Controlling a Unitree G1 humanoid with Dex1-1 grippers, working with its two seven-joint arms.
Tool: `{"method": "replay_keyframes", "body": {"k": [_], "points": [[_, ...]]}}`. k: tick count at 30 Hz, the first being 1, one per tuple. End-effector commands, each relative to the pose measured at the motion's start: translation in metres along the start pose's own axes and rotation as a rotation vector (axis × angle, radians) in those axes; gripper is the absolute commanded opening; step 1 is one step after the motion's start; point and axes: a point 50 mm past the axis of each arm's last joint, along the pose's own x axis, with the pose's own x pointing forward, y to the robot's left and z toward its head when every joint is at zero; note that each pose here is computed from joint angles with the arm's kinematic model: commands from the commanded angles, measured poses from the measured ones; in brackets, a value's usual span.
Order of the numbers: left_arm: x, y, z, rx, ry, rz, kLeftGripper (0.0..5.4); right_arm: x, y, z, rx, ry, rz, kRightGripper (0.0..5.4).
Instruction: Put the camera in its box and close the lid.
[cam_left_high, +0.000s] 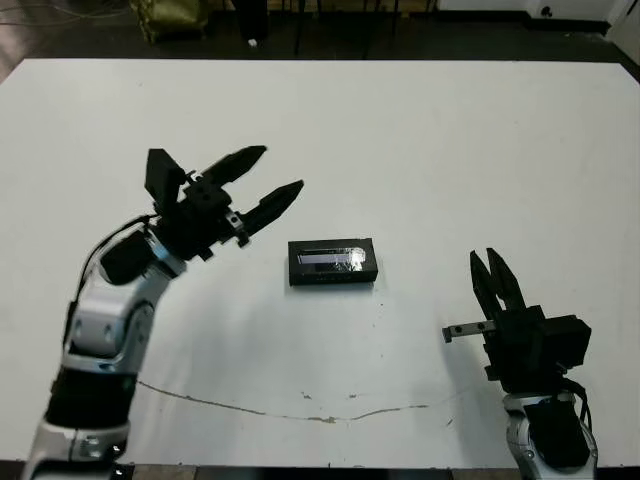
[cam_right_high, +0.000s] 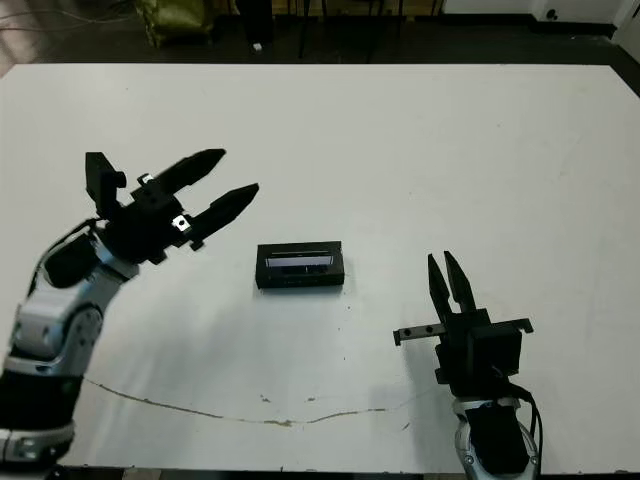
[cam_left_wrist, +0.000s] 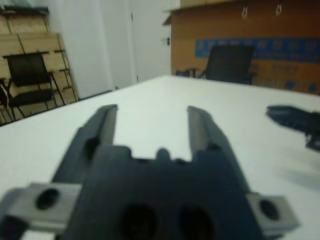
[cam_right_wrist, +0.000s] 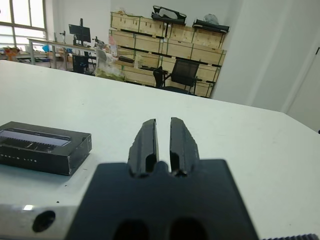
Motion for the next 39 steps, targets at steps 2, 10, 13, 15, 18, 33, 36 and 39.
{"method": "replay_keyframes", "body": {"k": [2, 10, 13, 15, 18, 33, 36, 39], "points": [[-0.005, -0.027, -0.016, -0.024, 0.115, 0.153, 1.31, -0.002, 0.001, -0.003, -0.015, 0.025, -0.010, 0.00], [0.002, -0.060, -0.035, -0.041, 0.209, 0.178, 0.03, -0.002, 0.001, -0.004, 0.018, 0.026, -0.003, 0.00], [0.005, -0.069, -0.043, -0.060, 0.251, 0.152, 0.03, -0.002, 0.001, -0.004, 0.007, 0.023, -0.011, 0.00], [0.007, -0.074, -0.049, -0.080, 0.277, 0.154, 0.03, -0.002, 0.002, -0.003, -0.001, 0.018, -0.013, 0.00], [0.009, -0.080, -0.055, -0.116, 0.322, 0.172, 0.03, -0.002, 0.002, -0.004, 0.002, 0.015, -0.012, 0.00], [0.008, -0.082, -0.083, -0.175, 0.463, 0.245, 0.03, -0.004, 0.003, -0.004, -0.007, 0.015, -0.013, 0.00], [0.006, -0.080, -0.089, -0.184, 0.512, 0.257, 0.03, -0.004, 0.003, -0.004, 0.002, 0.012, -0.013, 0.00], [0.002, -0.077, -0.095, -0.190, 0.559, 0.257, 0.03, -0.005, 0.004, -0.003, 0.003, 0.018, -0.015, 0.00]]}}
